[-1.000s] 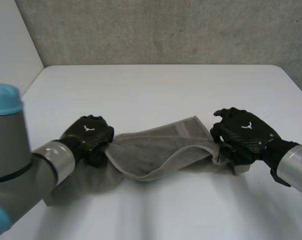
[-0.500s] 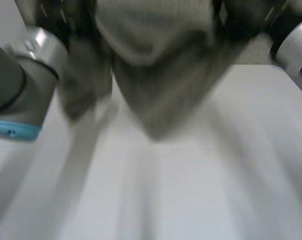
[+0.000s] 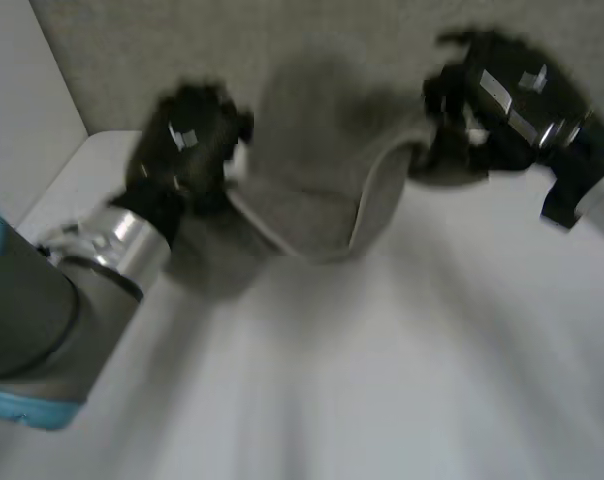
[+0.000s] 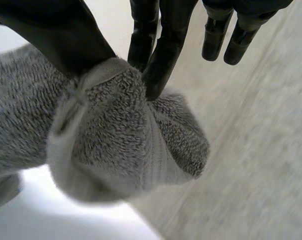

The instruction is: Fold the towel.

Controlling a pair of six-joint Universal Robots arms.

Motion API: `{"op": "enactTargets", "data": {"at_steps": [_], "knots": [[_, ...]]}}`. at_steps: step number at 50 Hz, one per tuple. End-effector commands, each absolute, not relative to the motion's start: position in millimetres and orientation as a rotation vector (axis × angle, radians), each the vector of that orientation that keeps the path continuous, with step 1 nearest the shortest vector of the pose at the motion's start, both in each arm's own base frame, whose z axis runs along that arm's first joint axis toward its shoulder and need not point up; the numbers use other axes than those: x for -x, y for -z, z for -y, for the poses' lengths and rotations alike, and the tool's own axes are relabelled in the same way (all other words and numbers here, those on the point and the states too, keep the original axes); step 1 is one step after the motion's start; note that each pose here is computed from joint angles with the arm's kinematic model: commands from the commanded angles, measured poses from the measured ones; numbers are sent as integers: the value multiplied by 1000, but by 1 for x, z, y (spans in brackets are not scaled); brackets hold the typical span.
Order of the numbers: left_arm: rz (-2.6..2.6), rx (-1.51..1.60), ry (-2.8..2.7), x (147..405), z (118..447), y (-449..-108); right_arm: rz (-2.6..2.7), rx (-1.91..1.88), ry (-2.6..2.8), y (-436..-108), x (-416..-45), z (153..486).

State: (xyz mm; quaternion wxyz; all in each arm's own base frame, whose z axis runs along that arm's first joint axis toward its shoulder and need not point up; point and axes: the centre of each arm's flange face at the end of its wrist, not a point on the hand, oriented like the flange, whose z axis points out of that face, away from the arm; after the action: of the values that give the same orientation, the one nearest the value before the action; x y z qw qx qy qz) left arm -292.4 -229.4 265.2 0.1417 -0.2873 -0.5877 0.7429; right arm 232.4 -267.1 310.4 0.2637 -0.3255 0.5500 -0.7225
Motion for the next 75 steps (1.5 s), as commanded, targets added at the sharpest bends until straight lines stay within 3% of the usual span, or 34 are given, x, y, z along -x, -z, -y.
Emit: {"op": "enactTargets", "data": {"at_steps": [1,2,7,12,16,25,43,56,67,75], "knots": [[2025,957,-1784,291,213,-175,-1741,1010,1739,-211,-232,256],[2084,979,-1707,289,209,-160,-1803,1037,1683,-190,-232,254],[2206,1019,-1541,283,197,-141,-1945,1110,1520,-164,-226,250],[2254,1026,-1480,278,192,-147,-1993,1159,1446,-176,-224,245],[2235,1008,-1526,272,189,-173,-1968,1153,1516,-198,-221,239],[2165,962,-1659,260,178,-210,-1975,1068,1564,-212,-215,212],[2291,974,-1526,244,157,-191,-2225,776,1813,-188,-187,198],[2347,902,-1624,246,191,-183,-2231,546,1800,-152,-188,229],[2390,926,-1563,252,199,-166,-2318,499,1672,-113,-208,249],[2397,924,-1565,254,200,-166,-2293,495,1680,-112,-211,262]]}}
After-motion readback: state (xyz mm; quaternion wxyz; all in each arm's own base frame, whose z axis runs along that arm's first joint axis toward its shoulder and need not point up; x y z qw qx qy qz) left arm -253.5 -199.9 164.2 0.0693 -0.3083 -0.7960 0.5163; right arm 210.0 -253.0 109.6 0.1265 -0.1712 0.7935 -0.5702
